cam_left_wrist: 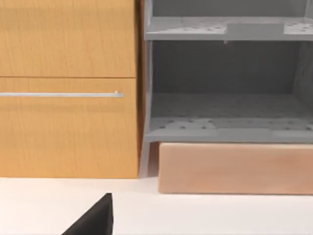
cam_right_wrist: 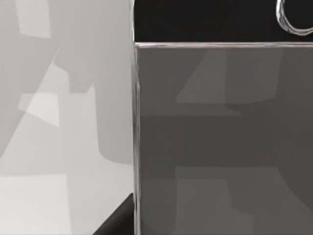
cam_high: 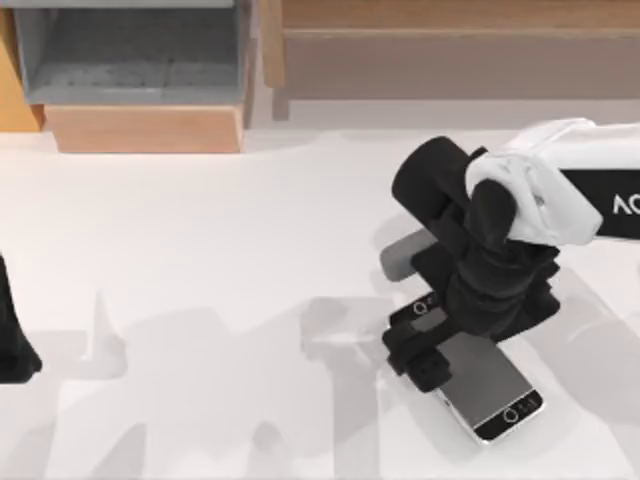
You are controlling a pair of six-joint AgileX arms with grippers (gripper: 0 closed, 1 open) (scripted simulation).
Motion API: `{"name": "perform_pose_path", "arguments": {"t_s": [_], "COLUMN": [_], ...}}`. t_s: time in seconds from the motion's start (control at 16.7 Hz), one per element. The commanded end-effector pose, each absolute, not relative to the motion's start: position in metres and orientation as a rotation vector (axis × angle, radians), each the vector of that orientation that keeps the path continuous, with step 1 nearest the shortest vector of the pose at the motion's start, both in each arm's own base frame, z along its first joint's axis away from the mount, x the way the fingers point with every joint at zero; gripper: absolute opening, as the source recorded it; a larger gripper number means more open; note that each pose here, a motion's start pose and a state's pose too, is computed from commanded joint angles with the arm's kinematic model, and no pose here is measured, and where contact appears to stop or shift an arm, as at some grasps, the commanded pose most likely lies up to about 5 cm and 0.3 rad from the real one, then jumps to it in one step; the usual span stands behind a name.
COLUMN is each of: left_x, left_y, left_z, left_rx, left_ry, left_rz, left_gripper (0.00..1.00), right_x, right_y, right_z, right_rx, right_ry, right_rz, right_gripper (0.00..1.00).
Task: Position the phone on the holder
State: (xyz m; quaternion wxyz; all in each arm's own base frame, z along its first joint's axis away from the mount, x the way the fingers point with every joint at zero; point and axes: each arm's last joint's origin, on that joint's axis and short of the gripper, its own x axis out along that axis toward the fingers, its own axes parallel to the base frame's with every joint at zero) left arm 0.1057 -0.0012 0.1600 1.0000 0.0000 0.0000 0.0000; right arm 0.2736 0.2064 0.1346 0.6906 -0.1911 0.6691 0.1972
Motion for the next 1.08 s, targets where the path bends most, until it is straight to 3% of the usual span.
{"name": "perform_pose_path", "arguments": {"t_s": [0.18, 0.48, 0.78, 1.08], "left_x": [0.106, 0.106, 0.106, 0.106], "left_y": [-0.001, -0.001, -0.001, -0.001], "left_z": [0.16, 0.16, 0.16, 0.16], "left_rx": [0.0, 0.0, 0.0, 0.0], "left_ry": [0.0, 0.0, 0.0, 0.0], "left_rz": [0.0, 0.0, 0.0, 0.0], "left_gripper": [1.0, 1.0, 1.0, 1.0], "right_x": [0.275, 0.297, 0.303, 0.279], "right_y": [0.206, 0.173, 0.091, 0.0], "right_z": [0.137, 0.183, 0.229, 0.251], "right_rx": [-0.419, -0.283, -0.095, 0.045], "right_ry": [1.487, 1.325, 1.115, 0.914], "right_rz": [0.439, 0.397, 0.261, 0.079], "right_gripper": [0.0, 0.0, 0.0, 0.0]}}
